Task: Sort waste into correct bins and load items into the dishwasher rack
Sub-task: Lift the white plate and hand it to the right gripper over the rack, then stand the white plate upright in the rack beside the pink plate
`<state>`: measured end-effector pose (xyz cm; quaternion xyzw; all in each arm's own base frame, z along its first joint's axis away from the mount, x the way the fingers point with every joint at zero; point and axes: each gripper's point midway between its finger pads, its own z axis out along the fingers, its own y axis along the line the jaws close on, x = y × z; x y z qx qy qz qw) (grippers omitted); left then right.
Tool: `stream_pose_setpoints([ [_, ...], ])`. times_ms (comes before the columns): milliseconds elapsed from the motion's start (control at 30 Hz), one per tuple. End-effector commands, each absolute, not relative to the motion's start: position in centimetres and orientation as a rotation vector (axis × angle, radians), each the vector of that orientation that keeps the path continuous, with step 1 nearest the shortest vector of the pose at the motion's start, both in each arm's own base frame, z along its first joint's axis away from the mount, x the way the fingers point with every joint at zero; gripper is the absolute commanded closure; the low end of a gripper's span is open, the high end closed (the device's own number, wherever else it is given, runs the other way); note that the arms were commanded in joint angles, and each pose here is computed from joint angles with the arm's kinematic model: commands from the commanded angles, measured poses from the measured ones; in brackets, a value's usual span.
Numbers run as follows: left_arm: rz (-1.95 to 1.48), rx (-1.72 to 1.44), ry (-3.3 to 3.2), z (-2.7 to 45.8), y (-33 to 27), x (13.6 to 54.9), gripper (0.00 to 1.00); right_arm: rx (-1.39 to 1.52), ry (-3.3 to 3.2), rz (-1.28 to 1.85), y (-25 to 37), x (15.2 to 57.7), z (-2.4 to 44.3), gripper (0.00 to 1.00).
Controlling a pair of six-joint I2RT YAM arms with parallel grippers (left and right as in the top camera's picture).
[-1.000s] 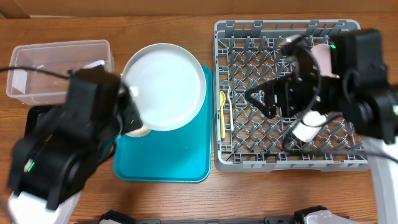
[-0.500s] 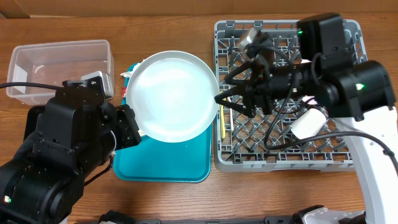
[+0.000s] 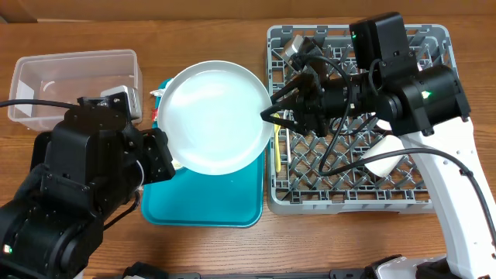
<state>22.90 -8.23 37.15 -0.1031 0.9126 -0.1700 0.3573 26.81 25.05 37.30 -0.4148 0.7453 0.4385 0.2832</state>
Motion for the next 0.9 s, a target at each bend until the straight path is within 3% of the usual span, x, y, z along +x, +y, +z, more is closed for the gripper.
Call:
stream_pose_setpoints([
  [0, -0.538, -0.190, 2.337, 38.2, -9.8, 22.6, 0.96, -1.170, 1.906, 1.274, 26.2, 25.3, 38.6, 0.55],
  [267, -0.584, -0.133, 2.329, 38.6, -10.6, 22.4, 0.96, -1.175, 1.872, 1.259, 26.5, 25.9, 38.9, 0.51],
  [400, -0.580, -0.124, 2.324, 38.7, -10.6, 22.5, 0.96, -1.171, 1.876, 1.263, 26.5, 25.9, 38.9, 0.71],
  [533, -0.559, -0.129, 2.321, 38.7, -10.3, 22.7, 0.95, -1.169, 1.883, 1.256, 26.4, 25.8, 38.9, 0.82],
  [600, -0.546, -0.133, 2.320, 38.6, -10.1, 22.7, 0.75, -1.132, 1.933, 1.214, 26.1, 26.4, 38.4, 0.86],
  [700, -0.529, -0.106, 2.318, 38.6, -10.1, 22.7, 0.59, -0.966, 2.110, 1.044, 24.7, 28.6, 36.8, 0.96],
  [867, -0.472, -0.133, 2.321, 38.3, -9.2, 22.8, 0.48, -0.733, 2.255, 0.802, 21.7, 30.7, 36.0, 0.96],
])
